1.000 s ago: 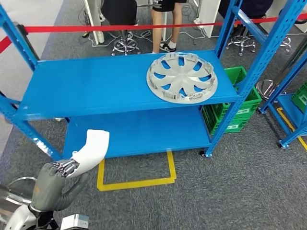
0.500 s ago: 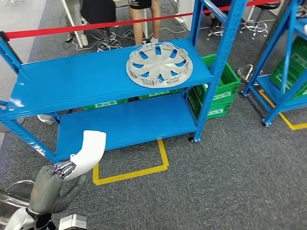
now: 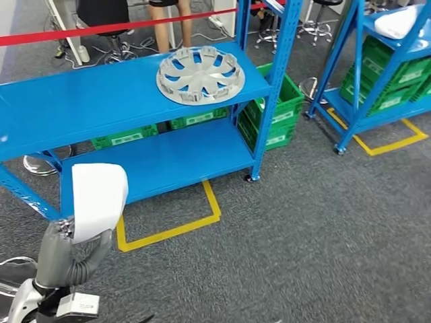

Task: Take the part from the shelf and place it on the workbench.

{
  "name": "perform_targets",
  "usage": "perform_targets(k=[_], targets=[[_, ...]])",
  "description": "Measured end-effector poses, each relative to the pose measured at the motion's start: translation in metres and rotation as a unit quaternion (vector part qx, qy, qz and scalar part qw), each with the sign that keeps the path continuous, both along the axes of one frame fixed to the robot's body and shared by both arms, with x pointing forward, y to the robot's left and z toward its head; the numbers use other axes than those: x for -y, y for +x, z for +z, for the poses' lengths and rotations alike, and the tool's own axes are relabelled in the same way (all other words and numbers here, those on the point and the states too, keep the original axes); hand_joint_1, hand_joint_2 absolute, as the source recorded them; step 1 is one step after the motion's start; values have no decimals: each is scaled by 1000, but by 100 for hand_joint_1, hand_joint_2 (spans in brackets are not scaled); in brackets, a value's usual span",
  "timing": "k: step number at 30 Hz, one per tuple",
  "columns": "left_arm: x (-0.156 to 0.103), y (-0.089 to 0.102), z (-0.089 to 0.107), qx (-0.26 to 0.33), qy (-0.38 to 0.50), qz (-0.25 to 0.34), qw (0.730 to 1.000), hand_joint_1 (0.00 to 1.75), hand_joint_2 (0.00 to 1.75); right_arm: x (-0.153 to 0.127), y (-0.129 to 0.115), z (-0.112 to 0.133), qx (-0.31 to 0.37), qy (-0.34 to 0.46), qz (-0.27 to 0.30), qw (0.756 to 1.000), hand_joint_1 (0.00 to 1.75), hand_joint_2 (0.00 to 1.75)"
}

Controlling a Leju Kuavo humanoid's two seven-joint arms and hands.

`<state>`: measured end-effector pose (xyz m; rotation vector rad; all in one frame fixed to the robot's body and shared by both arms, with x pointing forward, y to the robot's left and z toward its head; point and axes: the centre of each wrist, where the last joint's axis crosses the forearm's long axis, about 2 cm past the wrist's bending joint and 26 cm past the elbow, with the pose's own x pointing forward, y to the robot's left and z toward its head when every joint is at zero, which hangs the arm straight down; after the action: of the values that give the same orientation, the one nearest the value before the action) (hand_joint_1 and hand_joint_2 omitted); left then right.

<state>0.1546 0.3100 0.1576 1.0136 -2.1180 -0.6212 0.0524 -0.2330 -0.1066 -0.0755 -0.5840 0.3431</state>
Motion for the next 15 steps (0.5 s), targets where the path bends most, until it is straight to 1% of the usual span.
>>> perform_targets(k=[8, 10, 13, 15], targets=[[5, 1, 1, 3, -18, -1, 1000, 168, 175, -4, 9, 2, 12, -1, -1, 1000, 0, 0], [5, 1, 0, -9, -30, -8, 999, 168, 175, -5, 12, 2, 16, -2, -4, 1000, 0, 0], [6, 0, -1, -28, -43, -20, 998, 168, 175, -6, 9, 2, 6, -3, -4, 1000, 0, 0], [7, -1, -2, -30, -47, -22, 998, 168, 175, -7, 7, 2, -1, -3, 0, 1000, 0, 0]])
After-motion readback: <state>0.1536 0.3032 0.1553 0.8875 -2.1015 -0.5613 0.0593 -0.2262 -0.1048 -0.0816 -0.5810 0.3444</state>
